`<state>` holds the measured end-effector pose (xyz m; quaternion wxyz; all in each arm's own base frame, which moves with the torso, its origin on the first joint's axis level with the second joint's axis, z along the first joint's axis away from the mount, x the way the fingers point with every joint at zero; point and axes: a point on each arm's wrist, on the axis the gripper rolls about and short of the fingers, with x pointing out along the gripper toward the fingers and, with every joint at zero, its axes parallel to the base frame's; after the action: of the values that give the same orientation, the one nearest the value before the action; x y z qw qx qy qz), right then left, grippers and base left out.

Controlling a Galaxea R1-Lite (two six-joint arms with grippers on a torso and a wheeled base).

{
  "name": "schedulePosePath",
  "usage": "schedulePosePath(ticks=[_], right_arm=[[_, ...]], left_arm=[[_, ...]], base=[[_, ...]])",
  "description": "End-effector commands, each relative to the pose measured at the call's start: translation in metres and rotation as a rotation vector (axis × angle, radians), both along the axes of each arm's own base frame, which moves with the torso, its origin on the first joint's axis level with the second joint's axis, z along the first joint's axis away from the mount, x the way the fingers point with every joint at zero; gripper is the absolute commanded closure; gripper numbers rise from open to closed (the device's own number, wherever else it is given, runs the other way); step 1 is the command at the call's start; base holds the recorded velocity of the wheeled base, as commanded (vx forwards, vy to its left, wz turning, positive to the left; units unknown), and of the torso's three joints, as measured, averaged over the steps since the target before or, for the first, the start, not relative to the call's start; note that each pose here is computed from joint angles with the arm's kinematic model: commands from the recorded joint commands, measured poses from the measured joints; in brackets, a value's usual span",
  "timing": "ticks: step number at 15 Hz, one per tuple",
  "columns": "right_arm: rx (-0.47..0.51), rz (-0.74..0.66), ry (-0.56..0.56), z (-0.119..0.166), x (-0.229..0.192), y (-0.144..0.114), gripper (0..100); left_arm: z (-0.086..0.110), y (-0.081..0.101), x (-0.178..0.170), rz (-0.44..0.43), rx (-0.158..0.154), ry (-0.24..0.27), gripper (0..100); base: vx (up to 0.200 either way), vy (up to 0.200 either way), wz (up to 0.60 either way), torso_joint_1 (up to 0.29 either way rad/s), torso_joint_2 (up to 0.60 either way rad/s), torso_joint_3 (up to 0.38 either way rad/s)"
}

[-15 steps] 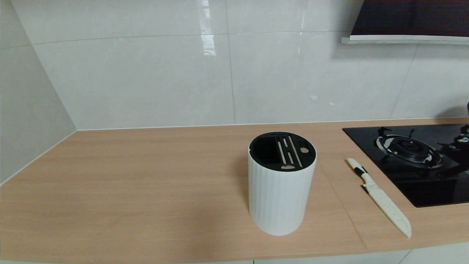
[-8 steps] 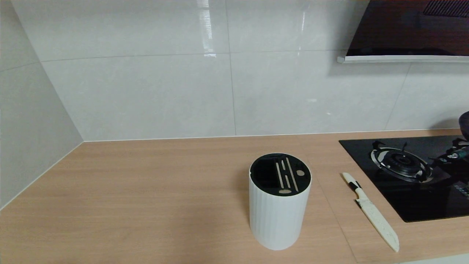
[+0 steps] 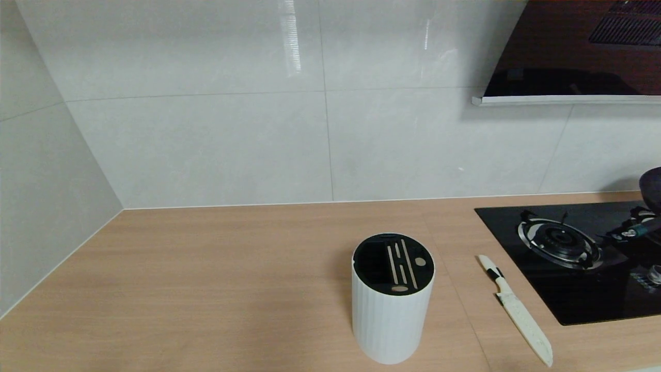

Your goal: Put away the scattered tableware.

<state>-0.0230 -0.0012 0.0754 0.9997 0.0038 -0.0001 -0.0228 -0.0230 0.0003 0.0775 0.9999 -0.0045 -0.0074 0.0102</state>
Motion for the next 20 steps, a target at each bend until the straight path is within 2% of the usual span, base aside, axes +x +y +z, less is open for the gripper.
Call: schedulePosePath(ticks=[1,8,9,10,12,15,16,18,20], right_arm=[[0.0,0.0,0.002,0.0,0.0,0.0,0],[-0.031,0.007,-0.017,0.006,-0.001,0.0,0],[-0.02,0.016,-0.076,0.035,-0.007,0.0,0],[-0.012,0.048,-0.053,0.058,-0.003,0.0,0],[-0.012,0.118,0.106,0.084,0.027,0.002,0],[-0.013,0.107,0.397,0.091,0.086,0.004,0],[-0.014,0.105,0.528,0.088,0.116,0.005,0],[-0.034,0.117,0.662,0.075,0.152,0.006,0],[-0.04,0.134,0.713,0.061,0.182,0.01,0]], left_arm=[[0.0,0.0,0.0,0.001,0.0,-0.001,0],[0.0,0.0,0.0,0.001,0.0,0.001,0],[0.0,0.0,0.0,0.001,0.0,0.001,0],[0.0,0.0,0.0,0.001,0.0,0.001,0],[0.0,0.0,0.0,0.001,0.0,0.001,0],[0.0,0.0,0.0,0.001,-0.002,0.001,0],[0.0,0.0,0.0,0.001,-0.002,-0.001,0],[0.0,0.0,0.0,0.001,-0.002,-0.001,0],[0.0,0.0,0.0,0.001,-0.002,-0.001,0]], base=[[0.0,0.0,0.0,0.032,-0.06,-0.022],[0.0,0.0,0.0,0.0,0.0,0.0],[0.0,0.0,0.0,0.0,0.0,0.0],[0.0,0.0,0.0,0.0,0.0,0.0],[0.0,0.0,0.0,0.0,0.0,0.0],[0.0,0.0,0.0,0.0,0.0,0.0],[0.0,0.0,0.0,0.0,0.0,0.0],[0.0,0.0,0.0,0.0,0.0,0.0],[0.0,0.0,0.0,0.0,0.0,0.0]])
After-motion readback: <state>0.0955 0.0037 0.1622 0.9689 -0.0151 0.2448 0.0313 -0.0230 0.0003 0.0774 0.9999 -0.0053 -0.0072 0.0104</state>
